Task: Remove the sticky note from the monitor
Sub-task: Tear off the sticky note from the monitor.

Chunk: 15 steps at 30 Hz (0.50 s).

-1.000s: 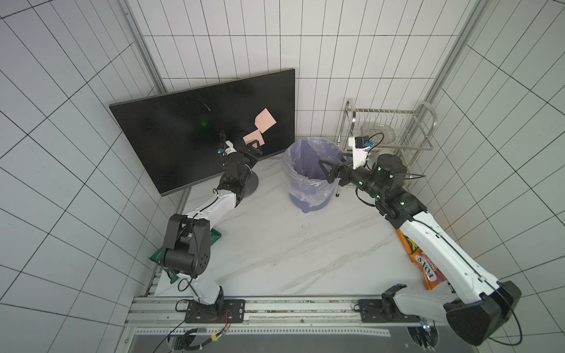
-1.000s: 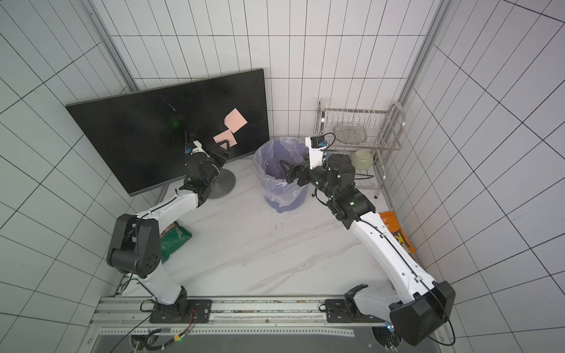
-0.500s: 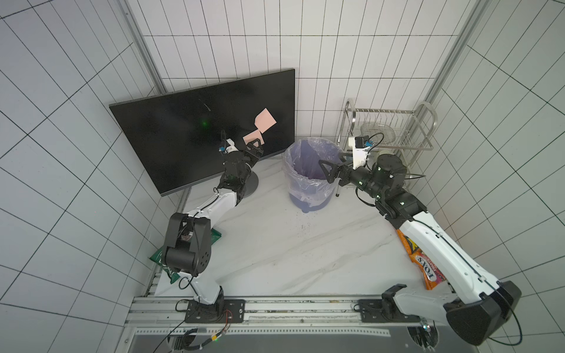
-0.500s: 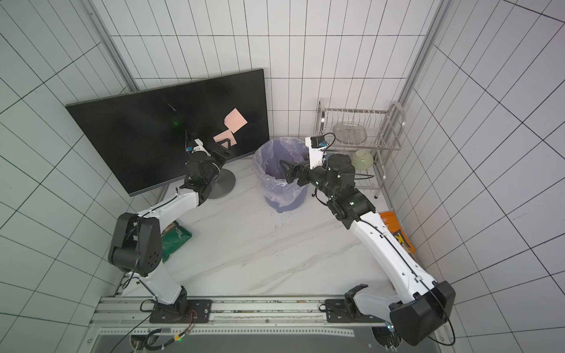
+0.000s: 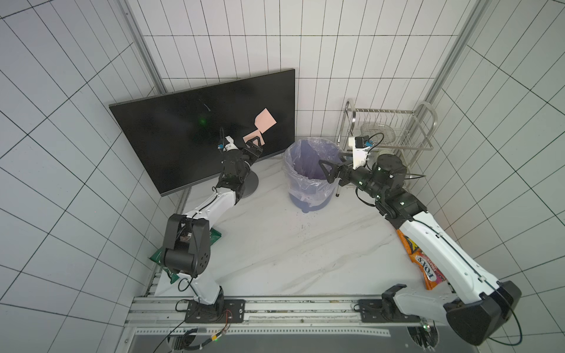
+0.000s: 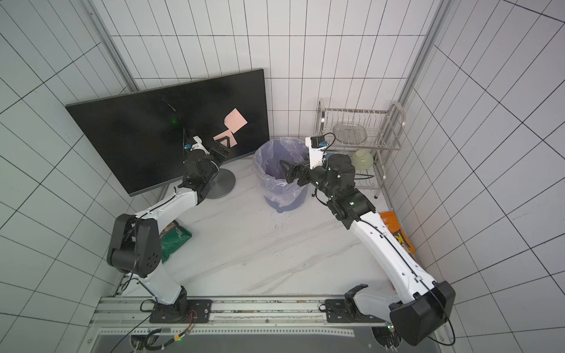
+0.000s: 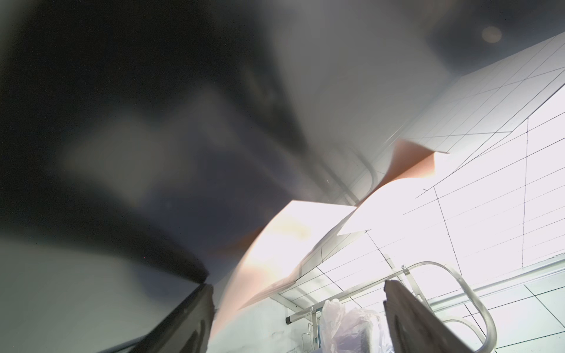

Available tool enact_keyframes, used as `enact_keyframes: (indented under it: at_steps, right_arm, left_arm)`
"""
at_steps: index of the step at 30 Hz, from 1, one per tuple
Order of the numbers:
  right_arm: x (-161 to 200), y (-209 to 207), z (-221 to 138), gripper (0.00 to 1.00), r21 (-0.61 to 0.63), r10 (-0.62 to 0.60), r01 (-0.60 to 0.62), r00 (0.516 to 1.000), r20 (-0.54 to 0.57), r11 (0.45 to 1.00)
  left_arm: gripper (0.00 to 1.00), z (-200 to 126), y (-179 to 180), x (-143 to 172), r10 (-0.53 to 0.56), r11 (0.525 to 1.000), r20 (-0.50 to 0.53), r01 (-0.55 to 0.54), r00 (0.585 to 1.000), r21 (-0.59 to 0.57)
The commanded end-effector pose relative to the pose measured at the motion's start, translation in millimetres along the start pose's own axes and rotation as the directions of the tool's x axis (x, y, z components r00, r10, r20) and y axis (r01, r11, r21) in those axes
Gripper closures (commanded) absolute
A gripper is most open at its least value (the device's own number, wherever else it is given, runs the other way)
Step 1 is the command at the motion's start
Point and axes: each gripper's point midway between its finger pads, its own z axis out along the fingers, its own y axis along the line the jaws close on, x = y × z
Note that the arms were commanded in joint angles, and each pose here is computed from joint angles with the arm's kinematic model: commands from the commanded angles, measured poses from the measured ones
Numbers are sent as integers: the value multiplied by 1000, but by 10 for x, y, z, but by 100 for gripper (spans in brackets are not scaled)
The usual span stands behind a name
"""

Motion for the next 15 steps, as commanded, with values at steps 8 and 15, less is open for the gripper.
enact_keyframes:
  at_steps: [8,15]
  right_arm:
    - [-58,40,-40,1,-7,-2,2,1000,22,1000]
    - [-62,36,-35,1,-5,-2,2,1000,23,1000]
  left_arm:
    - [13,-67,-227,-250,16,999,53,-19,998,50]
    - [13,-14,-257,-261,11,998,23,-12,1000,63]
